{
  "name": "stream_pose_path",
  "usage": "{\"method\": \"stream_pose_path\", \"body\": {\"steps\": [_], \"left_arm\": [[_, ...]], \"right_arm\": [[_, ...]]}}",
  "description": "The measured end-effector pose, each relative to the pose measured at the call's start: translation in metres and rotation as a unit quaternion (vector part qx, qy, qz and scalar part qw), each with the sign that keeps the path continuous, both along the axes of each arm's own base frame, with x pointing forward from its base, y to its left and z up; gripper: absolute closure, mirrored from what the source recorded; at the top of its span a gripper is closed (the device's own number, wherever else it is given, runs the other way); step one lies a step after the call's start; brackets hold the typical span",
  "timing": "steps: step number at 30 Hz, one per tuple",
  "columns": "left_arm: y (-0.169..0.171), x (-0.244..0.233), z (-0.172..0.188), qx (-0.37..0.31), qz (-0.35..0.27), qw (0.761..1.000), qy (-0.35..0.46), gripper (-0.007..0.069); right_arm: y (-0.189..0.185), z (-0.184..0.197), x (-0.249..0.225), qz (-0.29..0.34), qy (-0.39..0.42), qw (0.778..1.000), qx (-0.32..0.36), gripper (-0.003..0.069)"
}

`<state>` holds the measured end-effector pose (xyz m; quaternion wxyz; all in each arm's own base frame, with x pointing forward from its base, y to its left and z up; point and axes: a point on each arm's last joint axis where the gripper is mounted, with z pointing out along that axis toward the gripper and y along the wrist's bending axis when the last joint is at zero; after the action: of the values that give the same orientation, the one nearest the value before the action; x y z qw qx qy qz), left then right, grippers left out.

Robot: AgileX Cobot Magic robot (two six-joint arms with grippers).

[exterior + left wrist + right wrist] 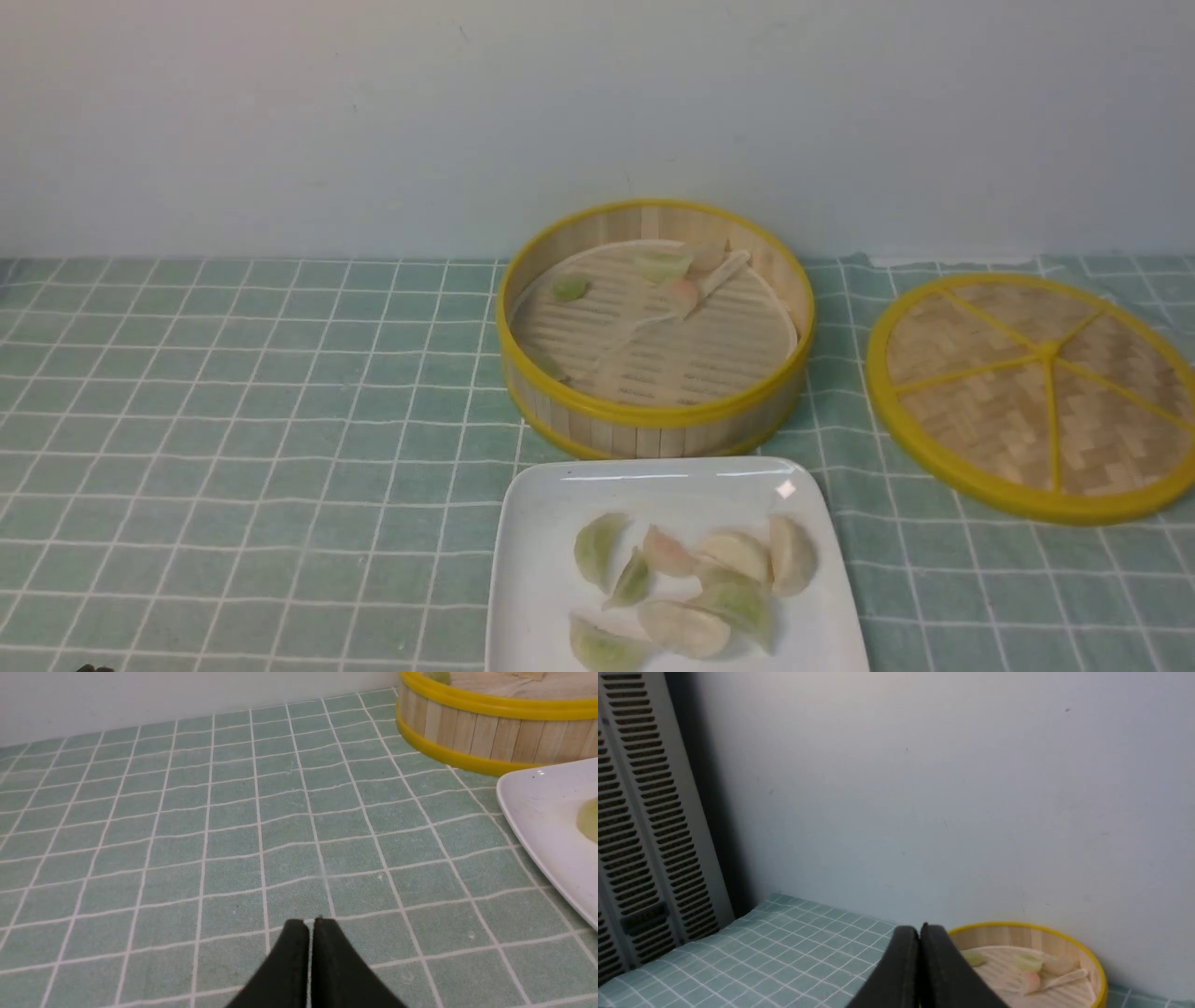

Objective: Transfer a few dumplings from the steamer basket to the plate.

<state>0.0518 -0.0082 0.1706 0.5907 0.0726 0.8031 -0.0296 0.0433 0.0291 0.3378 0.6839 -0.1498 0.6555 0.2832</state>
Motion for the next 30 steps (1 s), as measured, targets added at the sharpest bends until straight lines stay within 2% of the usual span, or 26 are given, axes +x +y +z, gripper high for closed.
{"method": "stream_pose_path", "body": {"steps": [14, 17, 22, 24, 27, 30], "left_arm": [[0.000, 0.000, 0.000, 0.000, 0.000, 1.000, 0.000, 0.0631], [0.000, 0.000, 0.000, 0.000, 0.000, 1.000, 0.000, 0.0631], [0.000, 0.000, 0.000, 0.000, 0.000, 1.000, 0.000, 0.0631], [0.000, 0.000, 0.000, 0.000, 0.000, 1.000, 0.000, 0.0631], [0.000, 0.000, 0.000, 0.000, 0.000, 1.000, 0.000, 0.0631], [0.000, 0.000, 0.000, 0.000, 0.000, 1.000, 0.000, 0.0631]], "right_arm": [[-0.004, 0.001, -0.007, 0.008, -0.029, 0.999, 0.035, 0.0673], [-0.006, -0.002, -0.007, -0.015, -0.038, 0.999, 0.034, 0.0673], [-0.016, -0.028, 0.000, -0.152, -0.025, 0.988, 0.019, 0.0673], [-0.019, -0.040, 0.002, -0.184, -0.016, 0.983, 0.013, 0.0673], [-0.026, -0.072, 0.007, -0.264, 0.007, 0.964, -0.012, 0.0673], [-0.031, -0.103, 0.009, -0.309, 0.034, 0.950, -0.032, 0.0673]]}}
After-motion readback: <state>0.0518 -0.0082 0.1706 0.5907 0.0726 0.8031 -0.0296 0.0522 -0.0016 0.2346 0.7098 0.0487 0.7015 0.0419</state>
